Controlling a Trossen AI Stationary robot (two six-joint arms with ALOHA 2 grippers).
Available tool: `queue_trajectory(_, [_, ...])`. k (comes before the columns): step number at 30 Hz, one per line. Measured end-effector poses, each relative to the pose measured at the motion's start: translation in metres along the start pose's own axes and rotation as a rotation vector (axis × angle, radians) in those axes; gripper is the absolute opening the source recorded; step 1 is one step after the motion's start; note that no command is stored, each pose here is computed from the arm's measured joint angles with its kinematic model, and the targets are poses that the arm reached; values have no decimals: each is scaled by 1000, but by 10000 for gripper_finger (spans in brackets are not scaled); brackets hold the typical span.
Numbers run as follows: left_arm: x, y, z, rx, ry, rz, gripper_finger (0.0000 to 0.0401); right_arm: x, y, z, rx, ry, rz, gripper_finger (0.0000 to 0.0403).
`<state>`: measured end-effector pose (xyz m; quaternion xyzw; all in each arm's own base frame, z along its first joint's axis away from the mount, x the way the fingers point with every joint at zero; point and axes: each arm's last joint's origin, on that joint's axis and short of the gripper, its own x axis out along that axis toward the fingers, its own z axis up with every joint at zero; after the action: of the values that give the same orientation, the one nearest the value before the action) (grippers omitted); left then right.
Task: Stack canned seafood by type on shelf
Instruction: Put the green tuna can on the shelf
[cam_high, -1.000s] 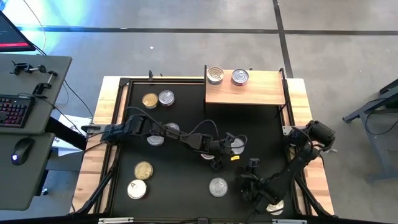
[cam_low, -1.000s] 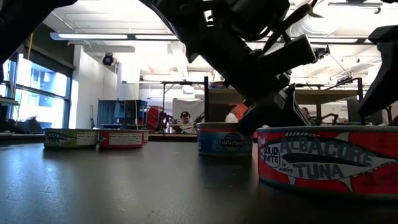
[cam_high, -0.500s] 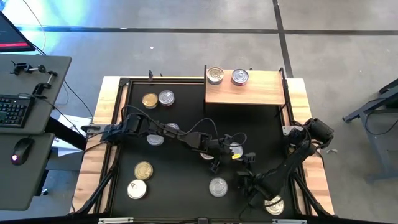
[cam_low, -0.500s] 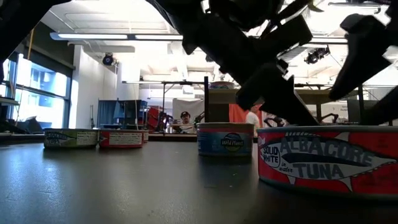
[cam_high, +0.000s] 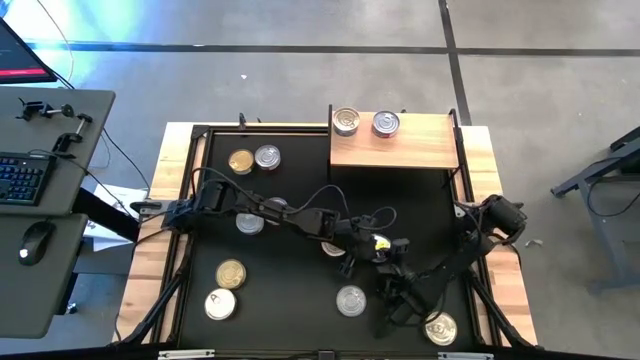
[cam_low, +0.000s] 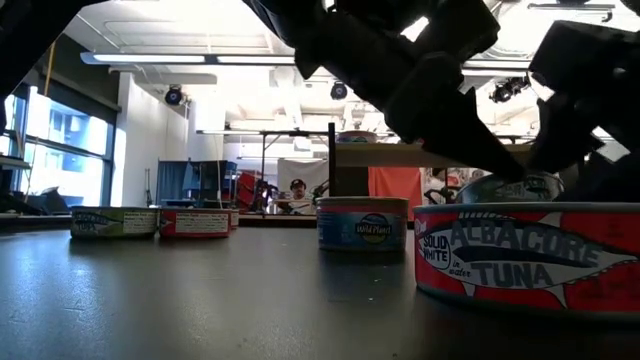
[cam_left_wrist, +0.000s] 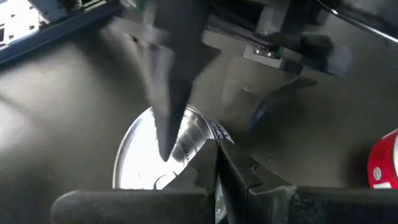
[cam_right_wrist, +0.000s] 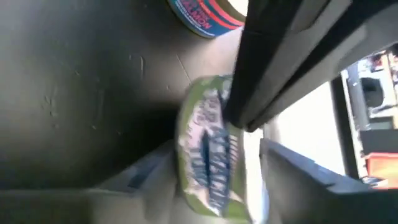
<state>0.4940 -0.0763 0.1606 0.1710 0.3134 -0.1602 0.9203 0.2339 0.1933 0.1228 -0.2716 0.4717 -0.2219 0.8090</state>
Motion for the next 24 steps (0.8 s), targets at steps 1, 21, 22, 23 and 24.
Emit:
queue_trajectory(1, [0, 0, 0, -1, -1, 4, 0, 0, 0, 0, 15, 6, 8, 172])
queue_trajectory(21, [-109, 8, 20, -19, 222, 120, 12, -58, -5, 33, 191, -15, 92, 109])
queue_trajectory(22, [-111, 6, 14, -28, 221, 118, 10, -64, -6, 36, 187, -32, 87, 109])
queue_trajectory(23, [-113, 4, 8, -39, 218, 113, 7, -71, -8, 40, 186, -52, 84, 109])
queue_trajectory(24, [-115, 2, 3, -50, 202, 110, 5, -78, -10, 44, 185, -73, 78, 109])
